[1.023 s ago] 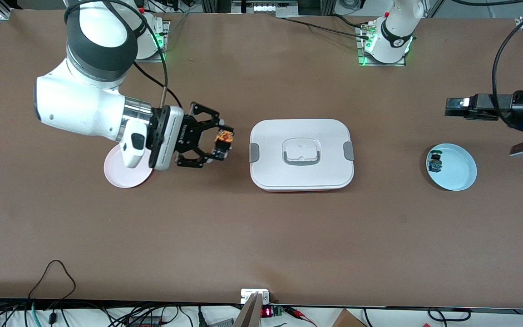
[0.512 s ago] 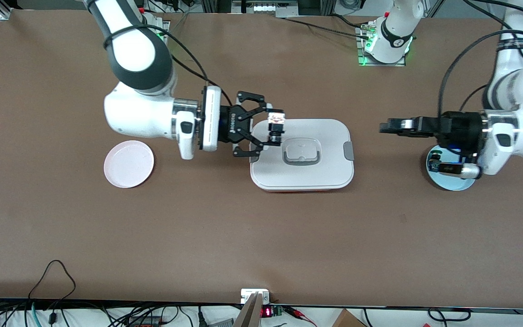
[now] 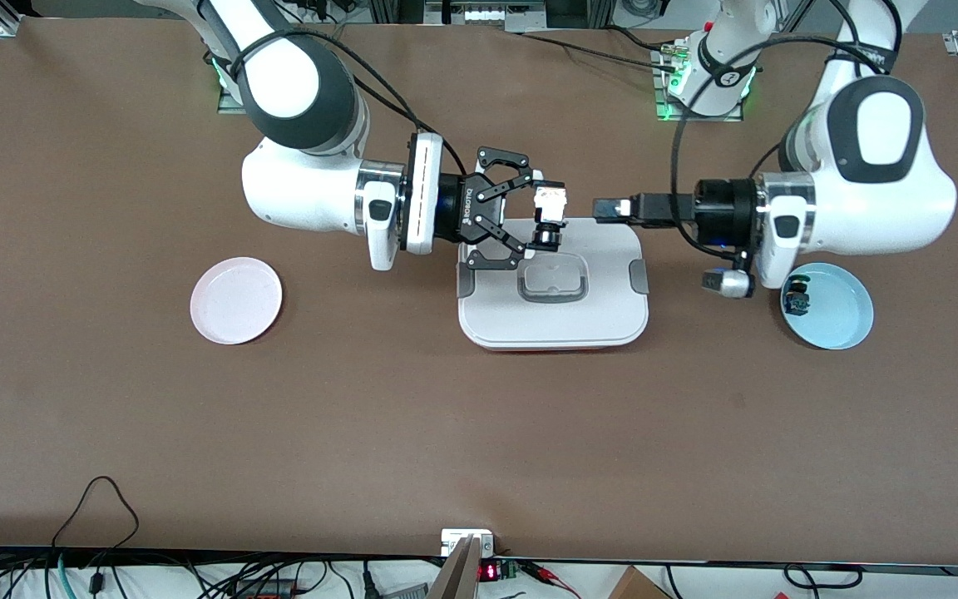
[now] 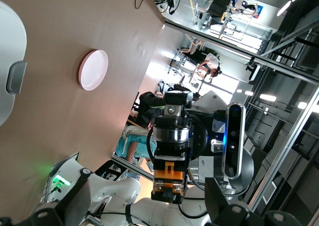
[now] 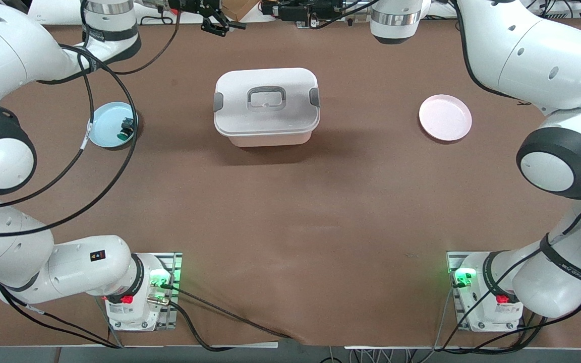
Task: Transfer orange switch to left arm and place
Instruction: 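Grasp the orange switch with the left gripper from the right gripper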
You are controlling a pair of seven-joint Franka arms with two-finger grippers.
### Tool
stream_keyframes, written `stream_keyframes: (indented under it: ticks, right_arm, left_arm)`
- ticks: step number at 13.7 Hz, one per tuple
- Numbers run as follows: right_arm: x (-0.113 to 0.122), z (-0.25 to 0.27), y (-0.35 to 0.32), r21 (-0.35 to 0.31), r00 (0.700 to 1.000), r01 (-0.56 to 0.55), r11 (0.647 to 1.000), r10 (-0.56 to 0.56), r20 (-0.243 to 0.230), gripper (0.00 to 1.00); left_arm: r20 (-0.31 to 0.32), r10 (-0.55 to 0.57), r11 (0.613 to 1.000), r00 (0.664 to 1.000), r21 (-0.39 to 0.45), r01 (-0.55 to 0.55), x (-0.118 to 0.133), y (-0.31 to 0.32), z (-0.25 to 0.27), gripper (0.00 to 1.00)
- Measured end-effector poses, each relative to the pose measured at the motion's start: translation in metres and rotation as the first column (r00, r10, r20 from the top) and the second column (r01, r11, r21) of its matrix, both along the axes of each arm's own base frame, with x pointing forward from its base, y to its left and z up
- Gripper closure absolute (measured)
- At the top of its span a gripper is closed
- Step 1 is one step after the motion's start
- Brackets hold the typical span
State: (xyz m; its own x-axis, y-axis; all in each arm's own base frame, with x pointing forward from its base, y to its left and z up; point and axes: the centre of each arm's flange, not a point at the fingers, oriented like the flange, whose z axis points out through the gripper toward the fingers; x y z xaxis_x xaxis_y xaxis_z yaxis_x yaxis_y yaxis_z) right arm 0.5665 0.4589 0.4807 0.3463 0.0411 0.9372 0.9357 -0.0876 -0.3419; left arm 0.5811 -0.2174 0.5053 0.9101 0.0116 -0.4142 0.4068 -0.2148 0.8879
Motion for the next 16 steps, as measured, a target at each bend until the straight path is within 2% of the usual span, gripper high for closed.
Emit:
stream_keyframes:
  ticks: [2, 4, 13, 16]
  right_arm:
    - [-0.001, -0.001, 0.001, 0.001, 1.000, -0.001, 1.000, 0.001, -0.002, 0.28]
    - [-0.001, -0.001, 0.001, 0.003, 1.000, 0.000, 1.000, 0.000, -0.004, 0.28]
    - [-0.004, -0.001, 0.005, 0.003, 1.000, -0.007, 1.000, 0.007, -0.005, 0.28]
    - [-0.005, -0.001, 0.006, 0.002, 1.000, -0.008, 1.000, 0.008, -0.004, 0.28]
  left_arm:
    - [-0.064, 0.019, 1.000, 0.998, 0.011, -0.018, -0.003, -0.001, 0.007, 0.00]
    - [-0.094, 0.032, 0.999, 0.995, 0.014, -0.031, -0.003, 0.001, 0.011, 0.00]
    - [-0.113, 0.070, 0.998, 0.991, 0.007, -0.070, -0.009, -0.036, 0.008, 0.03]
    - [-0.116, 0.068, 0.998, 0.991, 0.008, -0.068, -0.009, -0.039, 0.006, 0.34]
